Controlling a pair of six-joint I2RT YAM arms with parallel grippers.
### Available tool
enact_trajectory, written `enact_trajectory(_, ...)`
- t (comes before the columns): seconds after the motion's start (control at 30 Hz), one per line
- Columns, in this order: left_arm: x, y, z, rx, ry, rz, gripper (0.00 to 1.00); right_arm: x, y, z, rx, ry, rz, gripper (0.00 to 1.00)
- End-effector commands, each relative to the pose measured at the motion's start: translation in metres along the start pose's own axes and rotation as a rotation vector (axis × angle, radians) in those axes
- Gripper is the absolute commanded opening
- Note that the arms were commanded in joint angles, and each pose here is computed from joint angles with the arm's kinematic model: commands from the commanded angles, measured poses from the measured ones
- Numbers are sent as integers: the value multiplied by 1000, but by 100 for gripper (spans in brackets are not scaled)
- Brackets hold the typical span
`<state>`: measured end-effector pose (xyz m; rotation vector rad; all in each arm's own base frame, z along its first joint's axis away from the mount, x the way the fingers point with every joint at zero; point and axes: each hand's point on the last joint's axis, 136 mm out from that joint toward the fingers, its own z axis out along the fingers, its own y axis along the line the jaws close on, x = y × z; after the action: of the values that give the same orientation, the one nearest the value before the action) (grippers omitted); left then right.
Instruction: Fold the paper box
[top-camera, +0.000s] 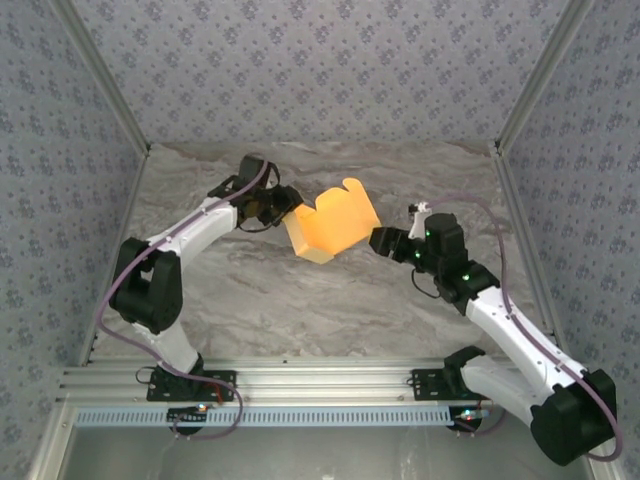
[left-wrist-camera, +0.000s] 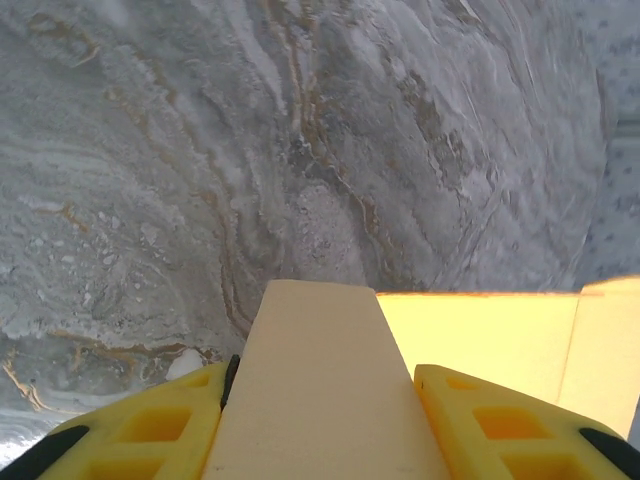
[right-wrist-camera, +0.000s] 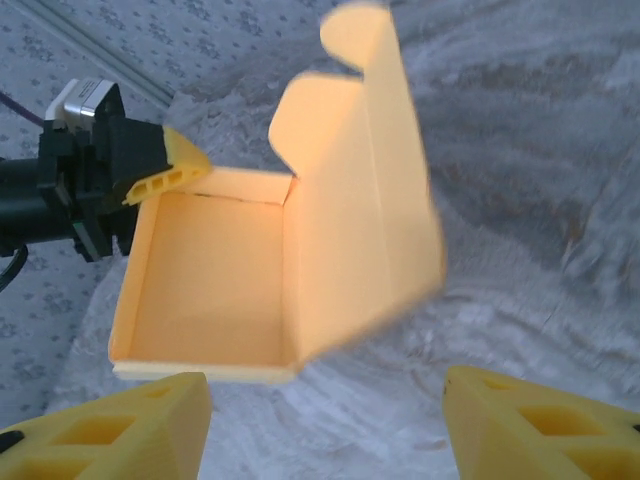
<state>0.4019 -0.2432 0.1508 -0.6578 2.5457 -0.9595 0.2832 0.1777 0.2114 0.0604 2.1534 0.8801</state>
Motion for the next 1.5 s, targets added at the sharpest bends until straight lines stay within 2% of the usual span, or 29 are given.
enact_trajectory(0.0, -8, -4, -4, 44, -29, -274, 25, 3, 1, -5, 85, -58, 178, 62)
enact_trajectory(0.07, -10, -10, -2, 94, -34, -324, 25, 18, -10, -7, 169, -63, 400, 64)
enact_trajectory(0.1, -10, -13, -2, 115, -37, -346, 25, 29, -15, -8, 190, -56, 614, 68)
enact_trajectory(0.13, -12, -14, -3, 129, -46, -364, 25, 38, -11, -3, 156, -53, 795, 70)
enact_trajectory(0.17, -14, -15, -4, 138, -56, -378, 24, 43, -1, 4, 87, -63, 899, 68)
enact_trajectory(0.23, -14, -13, -8, 142, -80, -426, 25, 48, 11, 13, -2, -135, 1059, 68)
enact_trajectory(0.27, -14, -11, -9, 146, -94, -449, 25, 49, 12, 14, 3, -162, 1107, 74)
enact_trajectory(0.37, -8, -7, -9, 162, -97, -535, 25, 35, 24, 18, 4, -238, 1138, 84)
enact_trajectory(0.53, 8, -4, -9, 173, -74, -645, 25, 13, 48, 44, -139, -280, 1251, 84)
enact_trajectory(0.9, 22, 10, -22, 149, -113, -758, 23, -3, 56, 70, -146, -320, 1378, 74)
enact_trajectory(1.2, 25, 17, -27, 156, -137, -783, 23, 0, 67, 87, -141, -272, 1398, 68)
enact_trajectory(1.3, 23, 18, -27, 157, -149, -782, 23, 1, 70, 89, -132, -256, 1382, 60)
enact_trajectory(1.47, 20, 16, -28, 181, -164, -786, 23, 12, 70, 93, -97, -214, 1367, 60)
